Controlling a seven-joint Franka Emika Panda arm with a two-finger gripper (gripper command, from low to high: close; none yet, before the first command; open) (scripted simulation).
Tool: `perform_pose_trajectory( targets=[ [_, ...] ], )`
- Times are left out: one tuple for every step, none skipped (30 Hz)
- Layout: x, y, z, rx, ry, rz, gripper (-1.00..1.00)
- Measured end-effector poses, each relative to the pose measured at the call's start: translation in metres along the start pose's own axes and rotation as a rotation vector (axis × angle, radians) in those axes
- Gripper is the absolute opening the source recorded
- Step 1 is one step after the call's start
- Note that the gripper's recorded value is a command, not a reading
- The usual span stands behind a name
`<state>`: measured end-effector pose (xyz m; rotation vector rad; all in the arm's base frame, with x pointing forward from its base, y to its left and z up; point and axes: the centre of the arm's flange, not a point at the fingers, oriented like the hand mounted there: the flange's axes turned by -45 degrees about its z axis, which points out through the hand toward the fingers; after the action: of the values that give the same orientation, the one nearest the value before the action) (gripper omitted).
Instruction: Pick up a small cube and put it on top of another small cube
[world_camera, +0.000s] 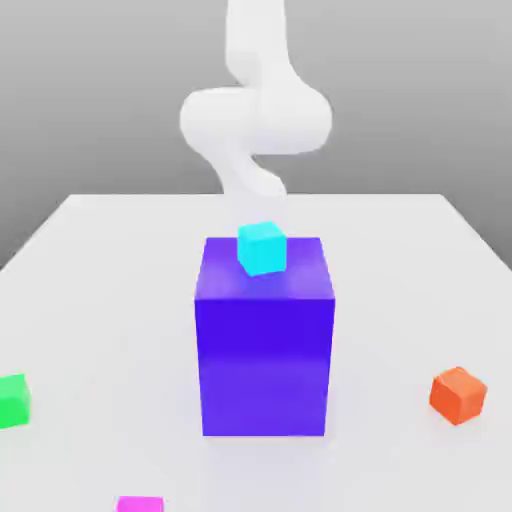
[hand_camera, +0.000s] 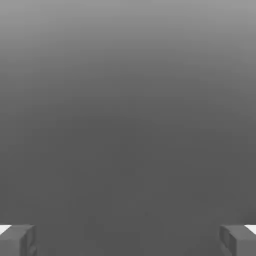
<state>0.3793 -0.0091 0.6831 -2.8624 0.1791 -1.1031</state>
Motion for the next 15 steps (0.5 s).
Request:
perform_pose_trajectory(
  targets=[
    [0.002, 0.004, 0.019, 0.005, -0.027, 0.052, 0.00],
    [0.003, 0.008, 0.036, 0.007, -0.054, 0.102, 0.00],
    [0.004, 0.012, 0.054, 0.008, -0.081, 0.152, 0.00],
    [0.004, 0.016, 0.071, 0.006, -0.106, 0.201, 0.00],
    [0.004, 0.020, 0.089, 0.003, -0.131, 0.249, 0.00],
    [0.002, 0.024, 0.106, -0.002, -0.156, 0.298, 0.00],
    [0.001, 0.028, 0.123, -0.008, -0.181, 0.346, 0.00],
    [-0.002, 0.032, 0.140, -0.017, -0.205, 0.394, 0.00],
    [-0.005, 0.036, 0.158, -0.027, -0.229, 0.442, 0.00],
    [-0.008, 0.040, 0.174, -0.038, -0.252, 0.490, 0.00],
    [-0.012, 0.045, 0.191, -0.051, -0.275, 0.538, 0.00],
    [-0.017, 0.049, 0.208, -0.066, -0.297, 0.585, 0.00],
    [-0.022, 0.054, 0.224, -0.083, -0.318, 0.633, 0.00],
    [-0.028, 0.058, 0.241, -0.101, -0.338, 0.680, 0.00],
    [-0.035, 0.063, 0.257, -0.121, -0.358, 0.726, 0.00]
  ],
)
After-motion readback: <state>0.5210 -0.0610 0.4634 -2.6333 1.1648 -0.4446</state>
